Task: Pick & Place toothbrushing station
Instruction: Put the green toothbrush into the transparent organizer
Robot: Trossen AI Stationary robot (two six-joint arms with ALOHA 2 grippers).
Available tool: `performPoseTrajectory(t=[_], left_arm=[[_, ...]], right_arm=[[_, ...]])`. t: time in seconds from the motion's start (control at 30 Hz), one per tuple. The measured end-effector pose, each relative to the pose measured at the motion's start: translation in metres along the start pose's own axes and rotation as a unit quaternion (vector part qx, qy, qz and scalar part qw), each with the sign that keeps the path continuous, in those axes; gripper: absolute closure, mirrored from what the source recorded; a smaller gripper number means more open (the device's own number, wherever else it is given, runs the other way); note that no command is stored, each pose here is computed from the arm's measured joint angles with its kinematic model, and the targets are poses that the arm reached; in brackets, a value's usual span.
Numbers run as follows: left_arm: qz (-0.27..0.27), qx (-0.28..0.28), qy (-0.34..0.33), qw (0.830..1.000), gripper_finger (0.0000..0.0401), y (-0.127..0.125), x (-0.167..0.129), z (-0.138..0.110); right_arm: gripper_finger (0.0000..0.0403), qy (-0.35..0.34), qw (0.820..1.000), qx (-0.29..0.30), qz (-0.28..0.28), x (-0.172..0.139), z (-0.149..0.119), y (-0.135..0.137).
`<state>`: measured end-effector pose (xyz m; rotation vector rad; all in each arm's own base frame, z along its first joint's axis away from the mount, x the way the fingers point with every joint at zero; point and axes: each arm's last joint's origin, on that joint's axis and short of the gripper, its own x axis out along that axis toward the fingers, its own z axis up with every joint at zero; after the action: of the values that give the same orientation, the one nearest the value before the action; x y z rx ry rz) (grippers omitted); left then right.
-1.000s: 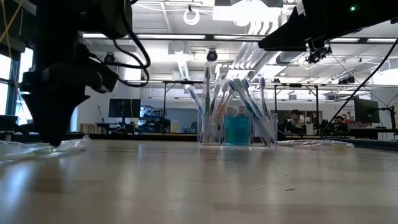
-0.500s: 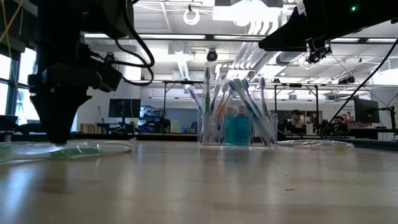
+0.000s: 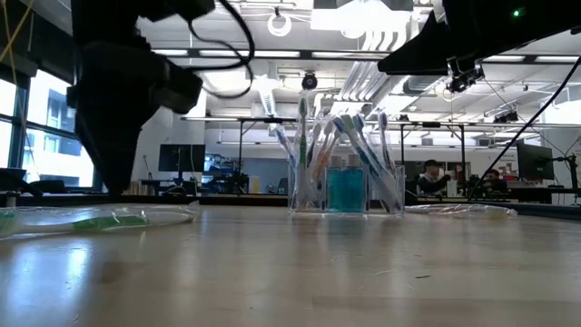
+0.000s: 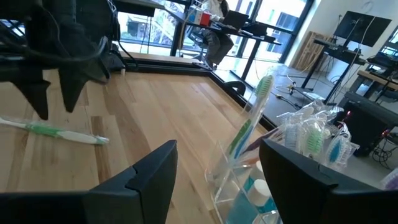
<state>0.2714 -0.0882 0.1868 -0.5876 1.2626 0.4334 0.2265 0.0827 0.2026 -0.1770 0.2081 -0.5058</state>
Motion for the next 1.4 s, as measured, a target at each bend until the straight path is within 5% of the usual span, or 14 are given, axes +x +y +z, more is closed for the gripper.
performPoseTrajectory(t=[0.37,0.67,1.0,1.13,1.3,1.4], left_arm=[[-0.053,0.026,-0.021,0.998,0.0213,0.001,0.017,-0.003],[-0.040,0.051,-0.040,0.997,0.0213,0.009,0.022,0.003],[-0.032,0.036,0.038,0.998,0.0218,0.023,0.045,0.017],[-0.032,0.040,0.040,0.998,0.0262,0.026,0.046,0.018],[-0.032,0.063,0.034,0.997,0.0374,0.025,0.047,0.019],[-0.039,0.066,0.030,0.997,0.0379,0.024,0.047,0.020]], right_arm=[[0.0181,0.004,1.000,-0.002,0.000,0.000,-0.001,0.000],[0.0181,0.007,1.000,0.003,0.003,0.006,-0.001,-0.004],[0.0181,0.011,0.999,0.015,0.026,0.009,-0.002,-0.005],[0.0181,0.011,0.999,0.015,0.027,0.009,-0.002,-0.005],[0.0181,0.011,0.999,0.015,0.026,0.009,-0.002,-0.005],[0.0181,0.011,0.999,0.015,0.026,0.009,-0.002,-0.005]])
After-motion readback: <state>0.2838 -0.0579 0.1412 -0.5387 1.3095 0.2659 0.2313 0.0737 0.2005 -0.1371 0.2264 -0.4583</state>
